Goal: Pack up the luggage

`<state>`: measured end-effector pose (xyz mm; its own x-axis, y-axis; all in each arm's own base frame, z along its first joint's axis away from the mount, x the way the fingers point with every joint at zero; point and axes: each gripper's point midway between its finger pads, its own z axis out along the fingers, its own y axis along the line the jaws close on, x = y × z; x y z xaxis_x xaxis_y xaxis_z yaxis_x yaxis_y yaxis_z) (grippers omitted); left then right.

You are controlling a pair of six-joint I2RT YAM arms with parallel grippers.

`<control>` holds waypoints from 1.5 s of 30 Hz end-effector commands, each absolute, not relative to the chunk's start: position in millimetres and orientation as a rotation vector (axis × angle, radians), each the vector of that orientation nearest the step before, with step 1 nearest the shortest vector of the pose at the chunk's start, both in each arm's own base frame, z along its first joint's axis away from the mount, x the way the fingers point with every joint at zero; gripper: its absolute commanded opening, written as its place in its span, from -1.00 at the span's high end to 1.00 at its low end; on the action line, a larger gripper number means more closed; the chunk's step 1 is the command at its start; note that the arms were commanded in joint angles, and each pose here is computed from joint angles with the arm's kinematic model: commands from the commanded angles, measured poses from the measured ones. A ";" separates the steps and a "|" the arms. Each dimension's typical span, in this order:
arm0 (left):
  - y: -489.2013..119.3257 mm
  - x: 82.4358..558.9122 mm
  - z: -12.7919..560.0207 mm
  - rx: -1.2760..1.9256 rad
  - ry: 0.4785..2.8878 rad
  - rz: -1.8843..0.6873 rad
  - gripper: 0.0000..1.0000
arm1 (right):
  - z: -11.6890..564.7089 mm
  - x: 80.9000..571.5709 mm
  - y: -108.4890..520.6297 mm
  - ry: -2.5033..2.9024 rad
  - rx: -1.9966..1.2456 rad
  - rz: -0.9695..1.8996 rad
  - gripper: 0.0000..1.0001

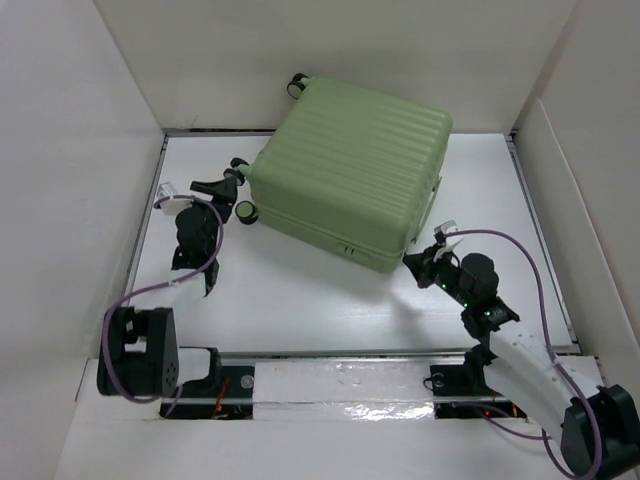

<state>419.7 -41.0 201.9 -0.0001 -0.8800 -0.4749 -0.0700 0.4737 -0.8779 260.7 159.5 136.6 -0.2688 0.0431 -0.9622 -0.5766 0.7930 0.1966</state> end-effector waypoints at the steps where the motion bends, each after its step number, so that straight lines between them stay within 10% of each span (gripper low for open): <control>1: -27.6 390.2 196.4 -0.899 1.419 -0.674 -0.25 | 153.5 258.7 159.2 1.693 -0.382 0.610 1.00; 2: -40.7 383.0 197.7 -0.838 1.434 -0.688 0.20 | 152.4 258.2 157.8 1.696 -0.374 0.606 1.00; 5: -82.0 359.7 181.7 -0.662 1.555 -0.652 0.67 | 152.1 257.3 156.9 1.700 -0.356 0.602 1.00; 8: -155.1 324.1 147.6 -0.477 1.715 -0.702 0.80 | 156.3 257.7 155.5 1.698 -0.346 0.597 1.00; 18: -325.8 295.2 138.2 -0.035 1.844 -0.970 0.69 | 156.6 244.9 172.7 1.756 -0.371 0.628 1.00; 39: -394.2 308.2 154.6 0.082 1.821 -1.108 0.68 | 167.2 237.8 268.3 1.770 -0.381 0.658 1.00; 45: -295.9 331.1 149.9 -0.103 1.830 -0.951 -0.14 | 171.3 246.6 264.2 1.741 -0.343 0.617 1.00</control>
<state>282.3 -338.9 71.7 -0.6500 -0.2448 -0.7195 0.3688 0.7262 -0.5803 256.7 228.0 129.6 -0.3199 -0.0322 -0.9469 -0.4251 0.8981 0.1130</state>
